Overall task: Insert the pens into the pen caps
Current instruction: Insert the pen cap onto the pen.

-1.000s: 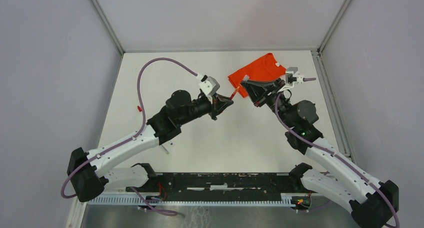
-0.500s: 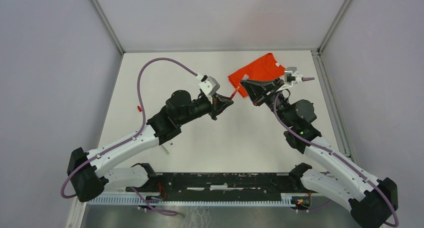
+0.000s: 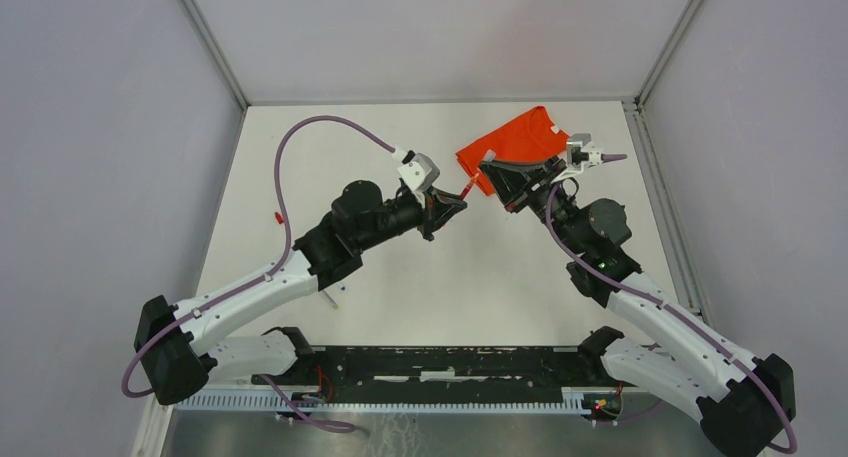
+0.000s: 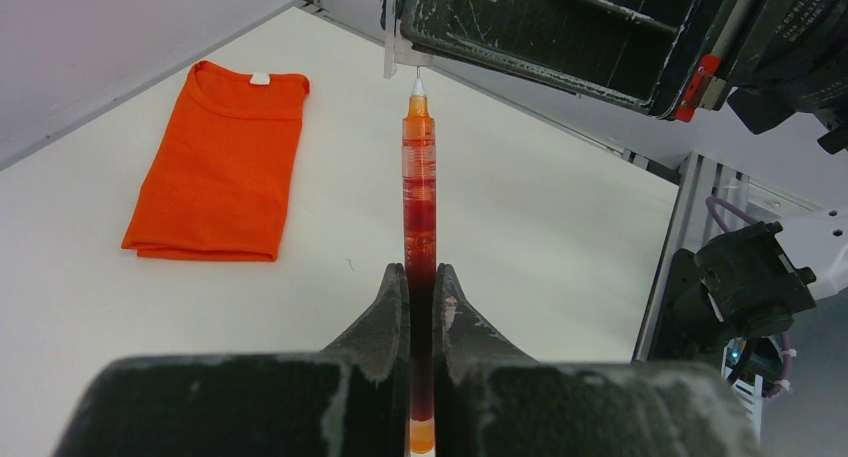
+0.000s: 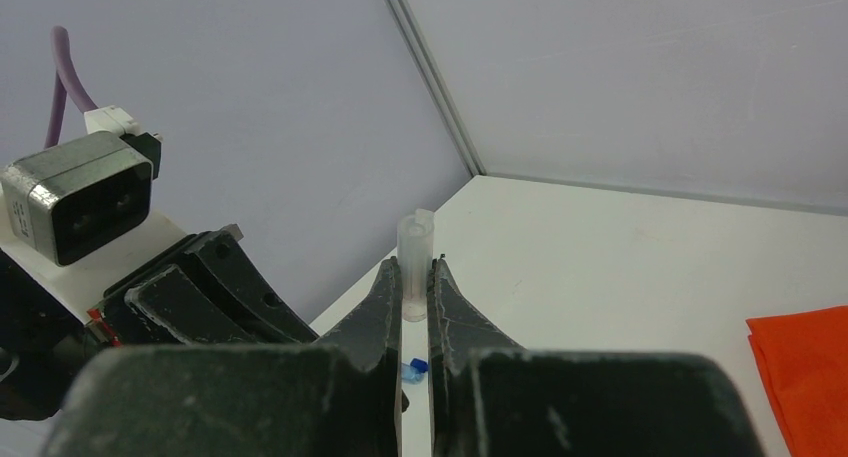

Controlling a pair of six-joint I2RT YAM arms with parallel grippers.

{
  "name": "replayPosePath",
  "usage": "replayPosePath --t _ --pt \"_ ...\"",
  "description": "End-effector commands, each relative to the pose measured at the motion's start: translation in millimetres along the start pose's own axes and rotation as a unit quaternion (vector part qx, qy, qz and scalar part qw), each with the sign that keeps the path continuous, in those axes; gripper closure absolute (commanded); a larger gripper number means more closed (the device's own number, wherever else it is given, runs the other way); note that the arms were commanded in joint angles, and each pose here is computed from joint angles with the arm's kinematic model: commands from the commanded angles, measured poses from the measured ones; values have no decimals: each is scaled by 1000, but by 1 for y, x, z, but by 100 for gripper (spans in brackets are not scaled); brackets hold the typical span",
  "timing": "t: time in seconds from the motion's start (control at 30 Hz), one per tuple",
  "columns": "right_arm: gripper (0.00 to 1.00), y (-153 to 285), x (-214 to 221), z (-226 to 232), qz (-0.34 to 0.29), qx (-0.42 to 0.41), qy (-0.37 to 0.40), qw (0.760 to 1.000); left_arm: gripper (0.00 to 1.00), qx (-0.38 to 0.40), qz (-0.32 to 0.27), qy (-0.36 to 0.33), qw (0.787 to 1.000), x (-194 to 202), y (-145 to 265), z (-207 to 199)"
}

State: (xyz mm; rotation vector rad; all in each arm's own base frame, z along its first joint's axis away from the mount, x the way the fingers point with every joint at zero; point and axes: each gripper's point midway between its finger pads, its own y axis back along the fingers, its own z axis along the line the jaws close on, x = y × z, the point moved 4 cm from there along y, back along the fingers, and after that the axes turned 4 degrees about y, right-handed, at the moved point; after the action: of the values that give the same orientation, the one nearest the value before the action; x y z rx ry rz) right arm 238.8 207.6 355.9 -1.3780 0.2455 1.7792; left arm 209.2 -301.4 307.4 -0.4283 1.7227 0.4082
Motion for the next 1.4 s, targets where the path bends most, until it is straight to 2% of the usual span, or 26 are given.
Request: replayPosePath --t 0.0,0.7,1.37 --pt "100 -1 -13 10 -22 -25 1 999 98 7 -28 -24 999 -18 1 -3" --pt "100 -2 0 16 4 -56 -10 998 98 3 -28 -24 999 -18 1 -2" --pt "100 12 30 2 36 -32 -30 998 98 -8 -41 -18 999 -21 4 -1"
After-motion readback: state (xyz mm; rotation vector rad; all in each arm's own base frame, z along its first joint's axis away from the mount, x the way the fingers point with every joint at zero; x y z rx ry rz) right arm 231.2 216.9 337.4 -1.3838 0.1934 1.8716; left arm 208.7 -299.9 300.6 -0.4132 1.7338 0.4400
